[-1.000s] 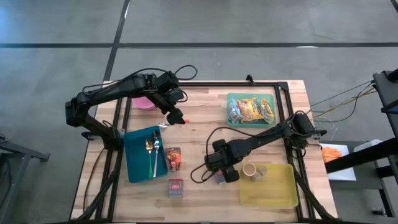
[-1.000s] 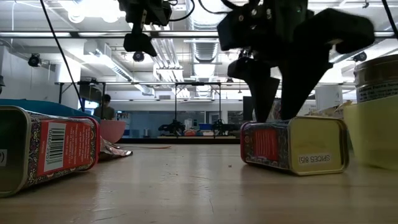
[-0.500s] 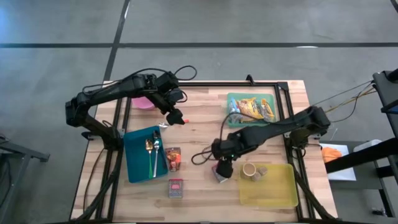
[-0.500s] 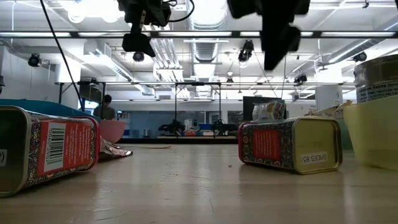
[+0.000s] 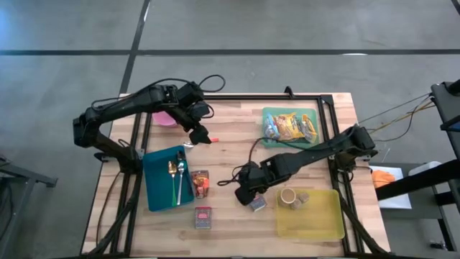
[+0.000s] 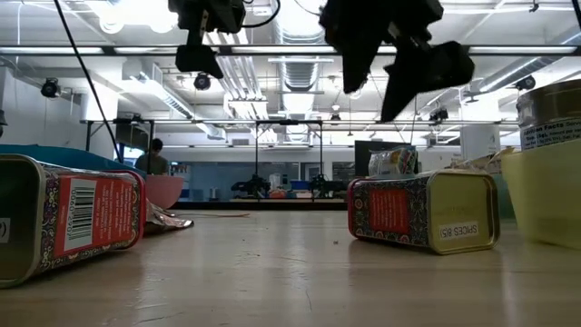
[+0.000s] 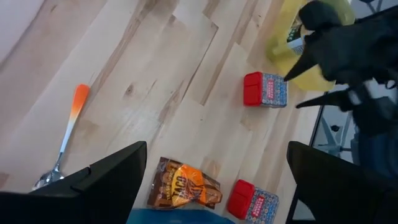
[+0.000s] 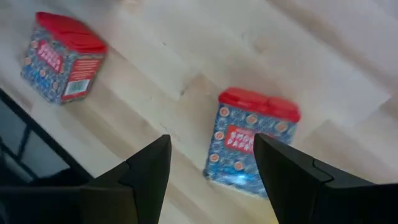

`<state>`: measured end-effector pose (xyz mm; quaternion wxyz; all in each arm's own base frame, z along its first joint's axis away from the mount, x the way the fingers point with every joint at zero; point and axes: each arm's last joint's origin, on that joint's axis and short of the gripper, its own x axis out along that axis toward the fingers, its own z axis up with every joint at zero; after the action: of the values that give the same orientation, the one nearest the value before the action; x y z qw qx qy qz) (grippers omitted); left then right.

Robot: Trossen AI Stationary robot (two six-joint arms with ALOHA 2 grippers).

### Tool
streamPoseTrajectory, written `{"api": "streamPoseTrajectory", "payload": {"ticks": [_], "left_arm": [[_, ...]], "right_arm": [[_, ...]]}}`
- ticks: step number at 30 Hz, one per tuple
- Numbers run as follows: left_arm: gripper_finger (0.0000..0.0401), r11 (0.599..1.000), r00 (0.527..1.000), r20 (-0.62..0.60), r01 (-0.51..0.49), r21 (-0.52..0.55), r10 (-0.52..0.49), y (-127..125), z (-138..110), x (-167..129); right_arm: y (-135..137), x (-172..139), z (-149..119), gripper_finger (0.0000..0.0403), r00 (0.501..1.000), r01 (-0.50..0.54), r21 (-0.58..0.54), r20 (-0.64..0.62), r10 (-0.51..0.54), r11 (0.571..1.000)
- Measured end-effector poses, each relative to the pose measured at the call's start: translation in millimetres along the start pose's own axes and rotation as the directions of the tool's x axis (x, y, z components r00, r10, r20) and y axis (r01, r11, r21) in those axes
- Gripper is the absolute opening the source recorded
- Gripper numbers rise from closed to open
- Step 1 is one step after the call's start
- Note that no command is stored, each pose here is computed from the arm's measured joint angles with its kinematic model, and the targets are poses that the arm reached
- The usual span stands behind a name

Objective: Pick & Place Food Item
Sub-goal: Put the right red spice can into the yellow bin

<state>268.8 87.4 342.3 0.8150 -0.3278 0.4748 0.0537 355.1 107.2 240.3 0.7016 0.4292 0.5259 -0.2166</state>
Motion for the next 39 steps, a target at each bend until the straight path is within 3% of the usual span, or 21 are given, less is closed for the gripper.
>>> {"api": "streamPoseTrajectory", "payload": {"ticks": [7,14,25,33,39], "left_arm": [[0.0393,0.999,1.0,0.004,0.001,0.045,-0.001,-1,-5,-8],[0.0392,0.996,0.999,-0.03,-0.008,0.088,0.011,-2,-14,-16],[0.0392,0.987,1.0,-0.005,-0.006,0.163,0.007,-4,-18,-24],[0.0392,0.987,1.0,-0.006,-0.006,0.163,0.007,-4,-18,-24],[0.0392,0.987,1.0,-0.006,-0.006,0.16,0.007,-4,-18,-24]], "right_arm": [[0,47,-2,0.0224,0.989,0.07,0.179,-0.143,-0.044,0.981],[9,74,-1,0.0224,0.97,0.063,0.228,-0.244,-0.006,0.972],[28,62,7,0.0224,0.989,0.005,0.219,-0.148,0.028,0.976],[45,43,11,0.0224,0.982,-0.079,0.123,-0.163,0.099,0.989],[51,22,13,0.0224,0.991,-0.037,0.098,-0.125,0.049,0.994]]}}
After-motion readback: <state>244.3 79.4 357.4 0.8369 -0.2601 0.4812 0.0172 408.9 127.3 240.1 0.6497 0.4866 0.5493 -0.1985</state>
